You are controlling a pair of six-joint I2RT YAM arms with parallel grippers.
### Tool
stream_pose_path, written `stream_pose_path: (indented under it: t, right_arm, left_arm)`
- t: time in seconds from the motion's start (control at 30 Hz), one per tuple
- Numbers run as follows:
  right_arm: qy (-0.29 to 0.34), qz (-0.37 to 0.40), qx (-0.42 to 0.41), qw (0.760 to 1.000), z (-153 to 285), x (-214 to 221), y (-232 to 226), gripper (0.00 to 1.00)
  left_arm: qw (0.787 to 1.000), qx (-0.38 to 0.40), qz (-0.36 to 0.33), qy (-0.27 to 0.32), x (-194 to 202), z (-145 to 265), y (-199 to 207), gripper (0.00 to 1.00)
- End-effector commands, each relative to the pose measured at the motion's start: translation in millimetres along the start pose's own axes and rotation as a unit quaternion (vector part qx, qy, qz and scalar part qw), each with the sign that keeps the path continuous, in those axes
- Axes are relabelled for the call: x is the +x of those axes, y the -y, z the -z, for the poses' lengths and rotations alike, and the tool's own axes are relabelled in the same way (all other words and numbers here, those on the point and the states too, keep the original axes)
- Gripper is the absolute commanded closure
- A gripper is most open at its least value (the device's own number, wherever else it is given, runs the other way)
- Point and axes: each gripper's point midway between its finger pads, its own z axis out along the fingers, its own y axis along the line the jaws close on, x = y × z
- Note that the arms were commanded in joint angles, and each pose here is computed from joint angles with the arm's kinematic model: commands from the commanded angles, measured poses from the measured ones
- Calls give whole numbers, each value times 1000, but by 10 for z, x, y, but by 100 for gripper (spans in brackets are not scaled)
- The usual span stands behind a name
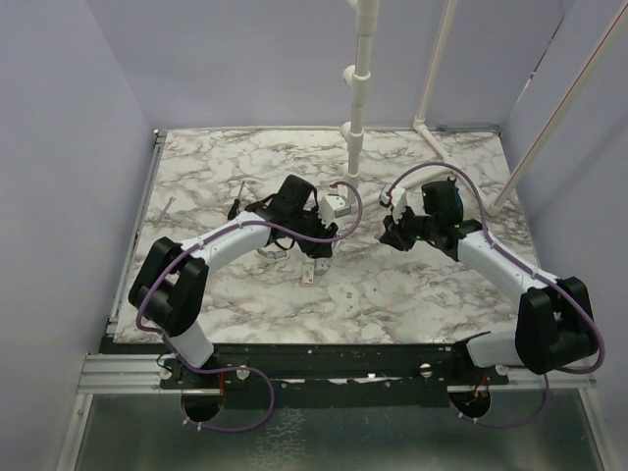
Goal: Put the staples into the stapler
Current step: Adjust the stapler at the center of the board.
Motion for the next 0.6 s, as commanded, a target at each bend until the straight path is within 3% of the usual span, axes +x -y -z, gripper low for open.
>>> stream_pose_path:
  t: [0.0,0.3,0.57]
  right_arm:
    - [-8,-14,-8,1000,82,132,-63,80]
    - [-4,-19,-13,1000,82,133,-65,80]
    - [-1,-16,-21,1000,63,134,-82,80]
  left_arm:
    - [996,-74,49,-25,-2,-130,-101,65]
    - [991,-113,56,-46,28,-275,-218,66]
    - [997,-75,4,-35,-91,-214,-88,65]
